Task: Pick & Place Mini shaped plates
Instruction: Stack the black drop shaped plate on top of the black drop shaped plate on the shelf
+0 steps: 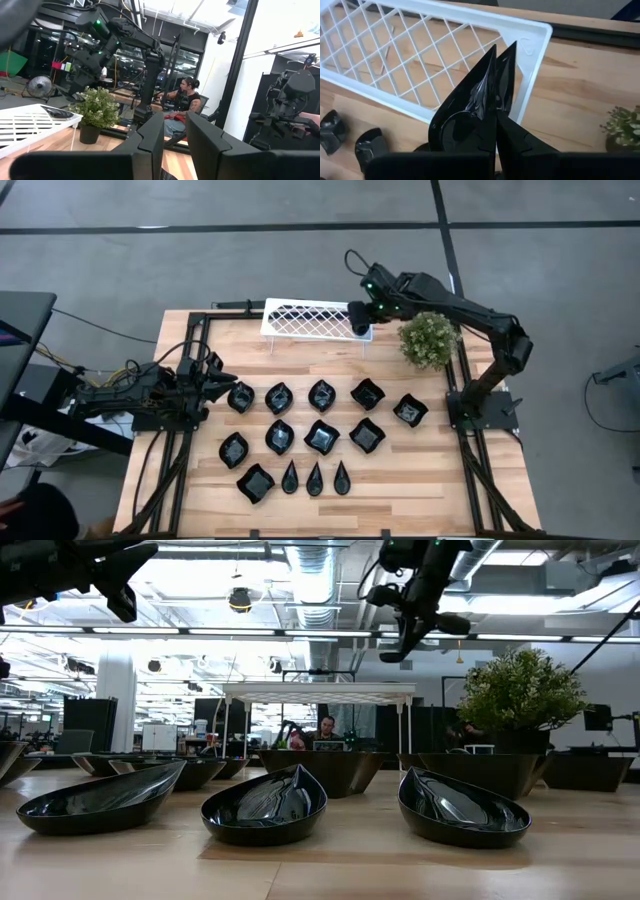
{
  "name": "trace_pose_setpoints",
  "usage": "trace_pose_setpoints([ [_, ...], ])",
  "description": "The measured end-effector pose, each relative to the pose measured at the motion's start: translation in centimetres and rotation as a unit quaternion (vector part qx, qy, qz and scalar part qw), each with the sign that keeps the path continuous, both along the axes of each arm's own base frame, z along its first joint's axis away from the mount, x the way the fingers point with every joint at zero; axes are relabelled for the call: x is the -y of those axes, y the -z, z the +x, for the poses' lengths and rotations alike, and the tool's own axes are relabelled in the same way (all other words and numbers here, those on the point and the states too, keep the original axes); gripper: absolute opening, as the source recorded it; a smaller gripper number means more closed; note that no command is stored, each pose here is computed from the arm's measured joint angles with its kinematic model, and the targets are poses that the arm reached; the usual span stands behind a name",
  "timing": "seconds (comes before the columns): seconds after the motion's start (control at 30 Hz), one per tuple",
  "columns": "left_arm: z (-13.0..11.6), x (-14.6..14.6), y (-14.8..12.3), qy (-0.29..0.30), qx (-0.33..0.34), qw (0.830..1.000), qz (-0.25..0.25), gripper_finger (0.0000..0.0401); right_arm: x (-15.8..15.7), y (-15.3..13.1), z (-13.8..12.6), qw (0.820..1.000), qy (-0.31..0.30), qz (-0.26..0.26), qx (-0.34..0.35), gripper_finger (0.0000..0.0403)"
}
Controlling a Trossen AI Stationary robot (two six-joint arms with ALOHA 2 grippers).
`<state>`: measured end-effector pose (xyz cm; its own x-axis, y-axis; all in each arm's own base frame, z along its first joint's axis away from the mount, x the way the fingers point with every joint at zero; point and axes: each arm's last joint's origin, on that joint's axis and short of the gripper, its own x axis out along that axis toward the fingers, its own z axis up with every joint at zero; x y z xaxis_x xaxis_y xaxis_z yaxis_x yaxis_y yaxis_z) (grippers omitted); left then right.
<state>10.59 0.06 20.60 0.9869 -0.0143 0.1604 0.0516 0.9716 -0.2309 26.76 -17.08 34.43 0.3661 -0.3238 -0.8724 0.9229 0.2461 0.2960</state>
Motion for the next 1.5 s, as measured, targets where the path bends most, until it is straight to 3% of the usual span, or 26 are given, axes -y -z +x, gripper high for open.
trace_pose_setpoints([
  [1.23,0.0,0.0,0.0,0.0,0.0,1.0,0.0,0.0082,-0.16,0.05,0.1,1.0,0.011,-0.006,-0.003,0.0],
  [1.5,0.0,0.0,0.0,0.0,0.0,1.0,0.0,0.0082,0.05,0.27,-0.51,0.999,0.024,-0.004,-0.03,0.0],
])
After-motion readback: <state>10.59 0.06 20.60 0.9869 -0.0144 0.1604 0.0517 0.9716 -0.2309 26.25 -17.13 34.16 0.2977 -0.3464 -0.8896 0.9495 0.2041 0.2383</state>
